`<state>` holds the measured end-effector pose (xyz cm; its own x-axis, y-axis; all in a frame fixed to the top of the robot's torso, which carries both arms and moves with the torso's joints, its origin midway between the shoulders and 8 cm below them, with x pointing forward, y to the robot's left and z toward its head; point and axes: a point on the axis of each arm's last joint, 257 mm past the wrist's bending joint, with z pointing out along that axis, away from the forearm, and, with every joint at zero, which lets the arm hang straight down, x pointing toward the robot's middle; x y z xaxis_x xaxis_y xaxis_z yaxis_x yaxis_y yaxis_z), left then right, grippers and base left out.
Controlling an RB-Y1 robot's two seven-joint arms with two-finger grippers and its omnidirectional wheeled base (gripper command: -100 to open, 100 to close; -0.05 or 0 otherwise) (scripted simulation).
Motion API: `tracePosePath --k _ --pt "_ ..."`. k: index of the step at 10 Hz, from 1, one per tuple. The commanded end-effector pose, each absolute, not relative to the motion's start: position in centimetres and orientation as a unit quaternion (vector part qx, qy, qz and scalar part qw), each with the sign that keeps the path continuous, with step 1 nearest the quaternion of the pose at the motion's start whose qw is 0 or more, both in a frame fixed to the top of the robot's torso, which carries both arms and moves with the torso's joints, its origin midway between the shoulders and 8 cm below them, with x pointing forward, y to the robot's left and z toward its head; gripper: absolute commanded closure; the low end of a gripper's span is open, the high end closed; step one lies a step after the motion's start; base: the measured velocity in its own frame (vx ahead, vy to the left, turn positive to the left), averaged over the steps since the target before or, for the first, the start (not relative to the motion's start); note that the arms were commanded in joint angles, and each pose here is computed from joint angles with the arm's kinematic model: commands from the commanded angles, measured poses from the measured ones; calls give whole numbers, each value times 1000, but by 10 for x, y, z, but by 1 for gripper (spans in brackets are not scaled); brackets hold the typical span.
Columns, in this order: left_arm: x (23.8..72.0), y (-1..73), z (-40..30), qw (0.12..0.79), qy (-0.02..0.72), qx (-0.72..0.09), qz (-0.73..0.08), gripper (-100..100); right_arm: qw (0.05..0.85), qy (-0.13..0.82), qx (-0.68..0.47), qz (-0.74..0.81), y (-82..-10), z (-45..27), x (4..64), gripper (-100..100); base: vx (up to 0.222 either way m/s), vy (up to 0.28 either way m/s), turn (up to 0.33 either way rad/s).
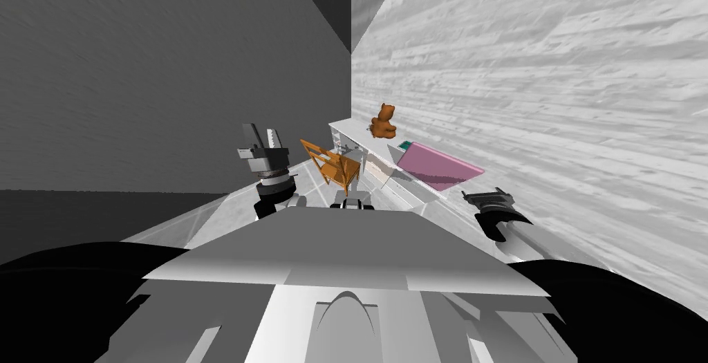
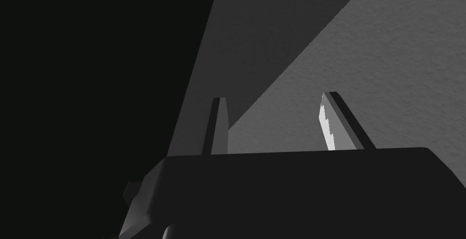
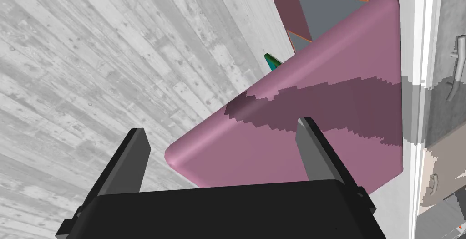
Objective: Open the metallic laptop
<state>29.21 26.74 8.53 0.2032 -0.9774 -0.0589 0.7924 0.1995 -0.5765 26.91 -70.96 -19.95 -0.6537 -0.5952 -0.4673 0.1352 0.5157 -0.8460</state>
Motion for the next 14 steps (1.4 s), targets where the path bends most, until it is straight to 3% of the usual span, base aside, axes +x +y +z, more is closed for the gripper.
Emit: tracePosePath --k 1,5,6,8,12,14 --pt "292 267 85 745 213 -217 -594 0 354 753 -185 -523 -736 -170 267 -100 45 63 92" --pt "292 267 85 745 213 -217 -594 0 338 738 -204 -548 -745 -155 269 -100 27 42 51" --pt "292 267 85 745 213 -217 -594 0 338 738 -204 -547 -745 -155 269 100 0 0 0" --pt "292 267 85 745 213 -217 -594 0 331 720 -160 -589 -784 -116 267 100 -167 -110 336" --pt "292 267 85 745 213 -217 -594 0 308 703 -179 -615 -794 -104 275 100 -35 -13 5" --pt "292 267 85 745 213 -217 -594 0 308 688 -122 -645 -826 -65 269 100 -174 -83 367"
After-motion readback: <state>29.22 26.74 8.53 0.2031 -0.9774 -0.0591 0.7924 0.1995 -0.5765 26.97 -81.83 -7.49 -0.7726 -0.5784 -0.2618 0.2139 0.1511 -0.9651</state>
